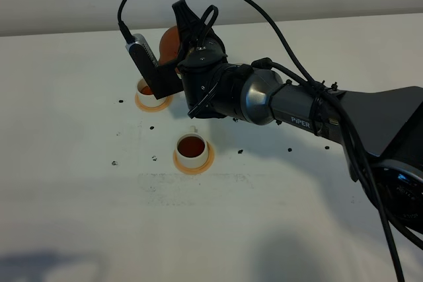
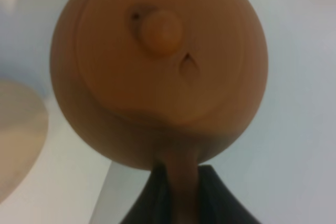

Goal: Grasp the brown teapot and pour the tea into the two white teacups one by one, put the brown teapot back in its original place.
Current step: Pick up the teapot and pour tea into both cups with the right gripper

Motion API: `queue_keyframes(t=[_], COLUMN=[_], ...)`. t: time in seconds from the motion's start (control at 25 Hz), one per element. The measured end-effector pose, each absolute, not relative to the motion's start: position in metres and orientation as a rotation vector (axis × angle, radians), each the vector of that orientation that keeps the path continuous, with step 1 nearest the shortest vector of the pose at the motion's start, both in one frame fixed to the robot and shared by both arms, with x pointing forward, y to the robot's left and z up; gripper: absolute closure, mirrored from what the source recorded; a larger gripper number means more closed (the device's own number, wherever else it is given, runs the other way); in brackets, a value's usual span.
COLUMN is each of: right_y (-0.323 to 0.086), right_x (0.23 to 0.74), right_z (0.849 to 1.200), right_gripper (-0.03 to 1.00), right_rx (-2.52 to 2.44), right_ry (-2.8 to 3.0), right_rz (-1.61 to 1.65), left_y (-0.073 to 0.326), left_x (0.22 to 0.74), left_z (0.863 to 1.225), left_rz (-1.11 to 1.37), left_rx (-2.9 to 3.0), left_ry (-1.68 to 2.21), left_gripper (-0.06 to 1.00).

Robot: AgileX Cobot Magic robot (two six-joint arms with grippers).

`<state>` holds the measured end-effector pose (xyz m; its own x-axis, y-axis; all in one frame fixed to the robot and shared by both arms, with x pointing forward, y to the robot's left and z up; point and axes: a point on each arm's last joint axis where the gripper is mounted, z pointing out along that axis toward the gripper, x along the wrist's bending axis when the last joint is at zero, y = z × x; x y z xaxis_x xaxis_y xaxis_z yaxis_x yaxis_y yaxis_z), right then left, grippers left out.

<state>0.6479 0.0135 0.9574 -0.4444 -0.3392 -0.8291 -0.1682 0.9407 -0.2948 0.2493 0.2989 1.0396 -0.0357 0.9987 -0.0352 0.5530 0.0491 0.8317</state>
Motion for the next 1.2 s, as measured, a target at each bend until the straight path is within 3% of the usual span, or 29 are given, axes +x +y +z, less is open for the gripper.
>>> queue_keyframes(t=[1.2], right_y=[0.0203], right_x=[0.6440], right_z=[0.9575], right_gripper=[0.86], right_rx=[-0.438], right_ry=[2.024], right_rz=[-0.208], left_y=[0.2989], left_x=[0.2493], left_z=[1.0396], left_rz=[0.856], left_rx=[1.578], left_ry=[1.667], left_gripper=[0.39])
